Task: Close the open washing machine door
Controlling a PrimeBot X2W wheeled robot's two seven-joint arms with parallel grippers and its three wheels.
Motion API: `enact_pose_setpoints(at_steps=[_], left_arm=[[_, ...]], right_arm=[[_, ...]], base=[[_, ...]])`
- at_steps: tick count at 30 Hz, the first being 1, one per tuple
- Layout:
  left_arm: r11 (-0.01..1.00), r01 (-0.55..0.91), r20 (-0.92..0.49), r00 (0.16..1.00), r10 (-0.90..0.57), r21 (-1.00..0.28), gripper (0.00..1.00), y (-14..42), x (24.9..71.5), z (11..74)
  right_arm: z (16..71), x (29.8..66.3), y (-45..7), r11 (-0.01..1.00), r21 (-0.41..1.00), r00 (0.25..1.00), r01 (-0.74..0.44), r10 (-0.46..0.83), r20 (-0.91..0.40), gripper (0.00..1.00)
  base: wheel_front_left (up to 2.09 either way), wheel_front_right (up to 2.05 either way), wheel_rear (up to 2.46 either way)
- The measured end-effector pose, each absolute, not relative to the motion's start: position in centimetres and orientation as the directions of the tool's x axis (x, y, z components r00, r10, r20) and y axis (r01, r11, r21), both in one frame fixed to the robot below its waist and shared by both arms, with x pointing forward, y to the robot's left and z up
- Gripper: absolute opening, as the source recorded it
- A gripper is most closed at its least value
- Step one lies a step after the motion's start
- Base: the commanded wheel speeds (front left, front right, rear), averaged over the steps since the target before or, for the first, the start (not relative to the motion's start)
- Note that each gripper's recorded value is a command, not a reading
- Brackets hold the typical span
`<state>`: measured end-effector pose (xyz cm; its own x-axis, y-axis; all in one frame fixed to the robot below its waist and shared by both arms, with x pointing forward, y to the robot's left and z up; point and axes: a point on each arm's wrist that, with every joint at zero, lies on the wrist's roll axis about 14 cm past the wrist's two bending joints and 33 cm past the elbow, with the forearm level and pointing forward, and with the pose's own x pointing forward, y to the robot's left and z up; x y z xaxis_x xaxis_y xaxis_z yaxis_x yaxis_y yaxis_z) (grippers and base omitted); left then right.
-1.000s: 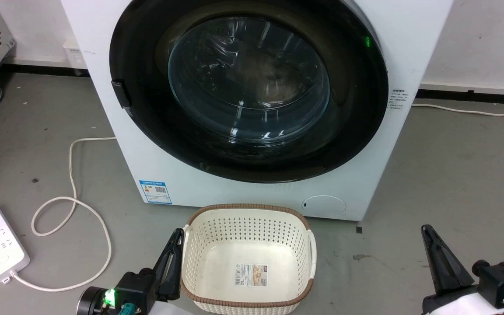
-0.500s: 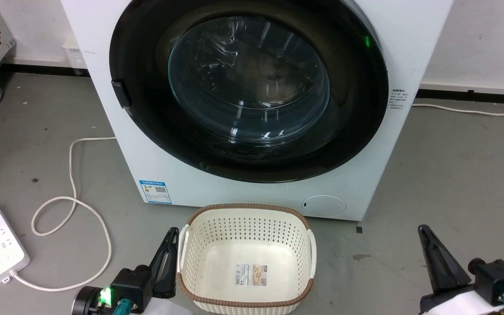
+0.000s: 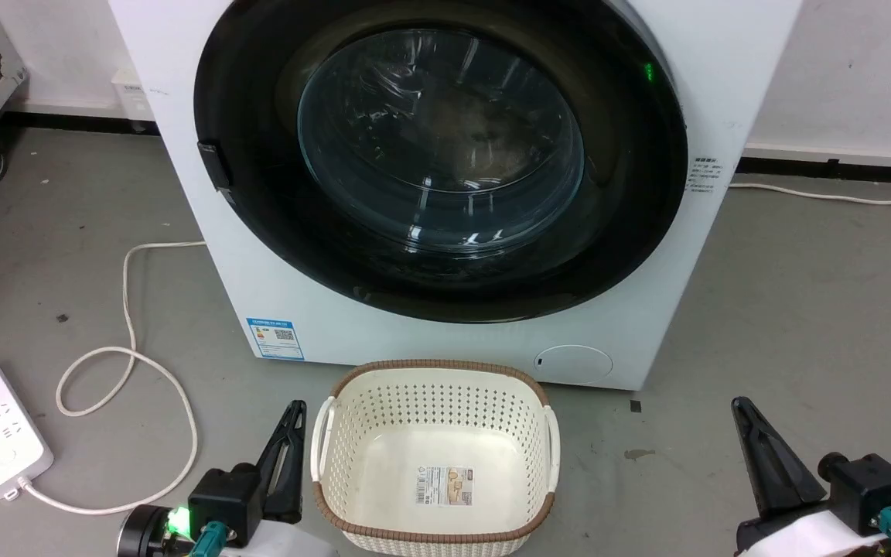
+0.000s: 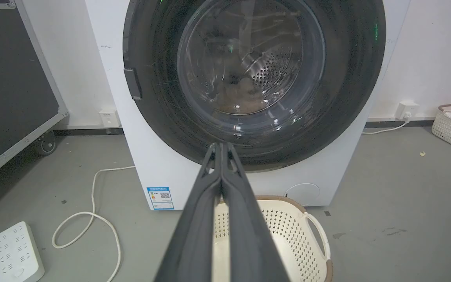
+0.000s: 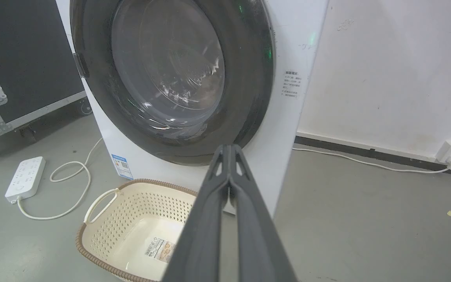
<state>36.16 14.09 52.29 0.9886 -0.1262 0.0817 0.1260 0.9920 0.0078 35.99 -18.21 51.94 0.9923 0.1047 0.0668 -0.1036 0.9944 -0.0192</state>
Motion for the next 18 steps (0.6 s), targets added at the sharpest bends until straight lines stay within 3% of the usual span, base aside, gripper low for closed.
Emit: enact_pose_setpoints(at_steps=[18], left_arm=[[0.995, 0.103, 0.067, 0.992, -0.103, 0.015, 0.0, 14.79, 36.42, 52.41]], right_arm=[[51.89, 36.17, -17.75, 0.994, -0.023, 0.993, -0.109, 0.11, 0.044, 0.0]], base=[[0.0, 0.0, 0.0]])
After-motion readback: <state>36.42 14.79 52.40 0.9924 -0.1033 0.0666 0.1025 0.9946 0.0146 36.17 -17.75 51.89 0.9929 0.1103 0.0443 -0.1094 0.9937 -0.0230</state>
